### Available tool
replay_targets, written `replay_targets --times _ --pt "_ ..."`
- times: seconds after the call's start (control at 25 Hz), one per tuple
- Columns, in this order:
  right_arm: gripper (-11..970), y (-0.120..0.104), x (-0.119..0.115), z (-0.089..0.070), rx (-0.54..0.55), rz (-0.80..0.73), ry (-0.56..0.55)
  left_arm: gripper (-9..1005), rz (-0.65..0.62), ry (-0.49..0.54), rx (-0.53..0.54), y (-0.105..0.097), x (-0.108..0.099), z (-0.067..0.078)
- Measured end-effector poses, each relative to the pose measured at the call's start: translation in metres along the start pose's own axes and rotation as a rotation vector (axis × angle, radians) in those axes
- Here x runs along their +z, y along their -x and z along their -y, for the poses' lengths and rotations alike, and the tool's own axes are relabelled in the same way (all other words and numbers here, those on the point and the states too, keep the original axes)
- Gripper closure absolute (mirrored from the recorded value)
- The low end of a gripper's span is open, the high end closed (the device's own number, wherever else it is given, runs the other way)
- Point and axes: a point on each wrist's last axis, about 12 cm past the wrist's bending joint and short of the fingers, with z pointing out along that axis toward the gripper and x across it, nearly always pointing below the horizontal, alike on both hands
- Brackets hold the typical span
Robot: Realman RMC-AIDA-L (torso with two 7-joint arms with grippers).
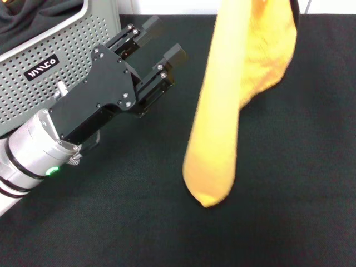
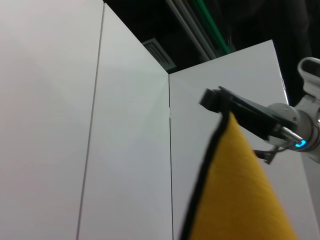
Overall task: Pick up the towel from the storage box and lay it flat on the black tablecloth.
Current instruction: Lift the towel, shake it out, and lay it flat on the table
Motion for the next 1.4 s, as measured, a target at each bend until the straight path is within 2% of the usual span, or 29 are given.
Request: replay_targets --times 0.44,0.52,0.68,0.88,1.16,1.4 --pt "920 0.009 -0.017 -0.009 -0.044 0.040 0.057 448 0.013 0.001 0.018 0.003 0.002 -0.004" --pt "920 0.010 -0.023 -0.016 -0.052 0.077 0.068 449 0.010 -0.018 0.018 0.004 0.004 -0.005" --pt "920 0.012 -0.031 -0.027 -0.063 0.120 0.102 450 -0.008 -0.110 -0.008 0.008 0.008 -0.004" --pt "919 0.013 -0.044 -0.036 -0.079 0.126 0.125 449 -0.019 -0.265 -0.049 0.028 0.004 -0.005" --pt "918 0.005 -0.062 -0.045 -0.090 0.153 0.140 448 -0.032 -0.339 -0.063 0.049 0.003 -0.016" --pt "917 -0.009 -0.064 -0.046 -0.088 0.206 0.154 450 -0.089 -0.452 -0.128 0.052 0.027 -0.025"
